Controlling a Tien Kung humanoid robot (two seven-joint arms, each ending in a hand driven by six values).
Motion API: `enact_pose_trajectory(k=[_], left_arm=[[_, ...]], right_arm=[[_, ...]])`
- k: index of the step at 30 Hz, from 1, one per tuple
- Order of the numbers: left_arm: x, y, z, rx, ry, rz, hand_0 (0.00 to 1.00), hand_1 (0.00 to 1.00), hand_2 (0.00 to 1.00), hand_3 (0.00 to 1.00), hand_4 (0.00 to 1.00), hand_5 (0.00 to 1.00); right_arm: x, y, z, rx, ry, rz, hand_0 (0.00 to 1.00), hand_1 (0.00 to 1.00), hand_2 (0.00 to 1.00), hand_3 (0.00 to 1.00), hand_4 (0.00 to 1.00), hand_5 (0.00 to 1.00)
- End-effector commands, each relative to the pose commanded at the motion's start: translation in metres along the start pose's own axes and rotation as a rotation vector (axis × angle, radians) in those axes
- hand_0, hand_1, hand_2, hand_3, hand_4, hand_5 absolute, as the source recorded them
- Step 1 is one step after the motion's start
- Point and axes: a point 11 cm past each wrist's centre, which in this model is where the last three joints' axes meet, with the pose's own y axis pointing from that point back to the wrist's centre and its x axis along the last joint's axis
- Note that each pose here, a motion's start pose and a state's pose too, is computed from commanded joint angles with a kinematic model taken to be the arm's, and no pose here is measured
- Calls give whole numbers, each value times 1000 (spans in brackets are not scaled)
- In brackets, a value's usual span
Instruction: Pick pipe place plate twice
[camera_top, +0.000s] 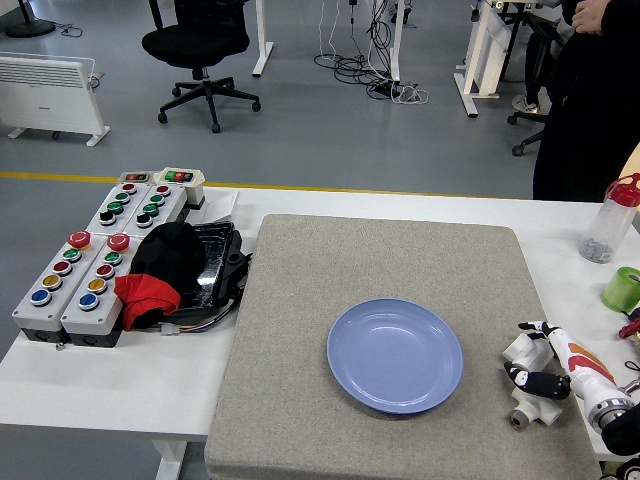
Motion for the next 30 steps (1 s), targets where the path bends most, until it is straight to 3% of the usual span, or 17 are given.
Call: enact_pose_trajectory(k=[1, 7, 8, 20, 30], left_arm=[[0, 0, 0, 0, 0, 0, 712, 753, 718, 659, 404, 998], [0, 0, -1, 2, -1, 1, 712, 753, 718, 659, 404, 998], [0, 0, -1, 1, -1, 1, 712, 753, 718, 659, 404, 998], [-1, 1, 2, -3, 5, -3, 712, 753, 718, 658, 403, 998], [-2, 1, 4, -7, 7, -5, 712, 753, 718, 658, 403, 998]], right_arm=[[0, 0, 0, -1, -1, 3, 468, 553, 610, 729, 598, 257], [1, 0, 0, 4, -17, 26, 468, 553, 610, 729, 598, 257], [2, 0, -1, 7, -22, 33, 398, 500, 576, 699, 562, 238], [12, 0, -12, 61, -79, 98, 363, 460, 543, 656, 525, 243], [15, 7, -42, 181, -148, 132, 360, 459, 541, 641, 507, 233]])
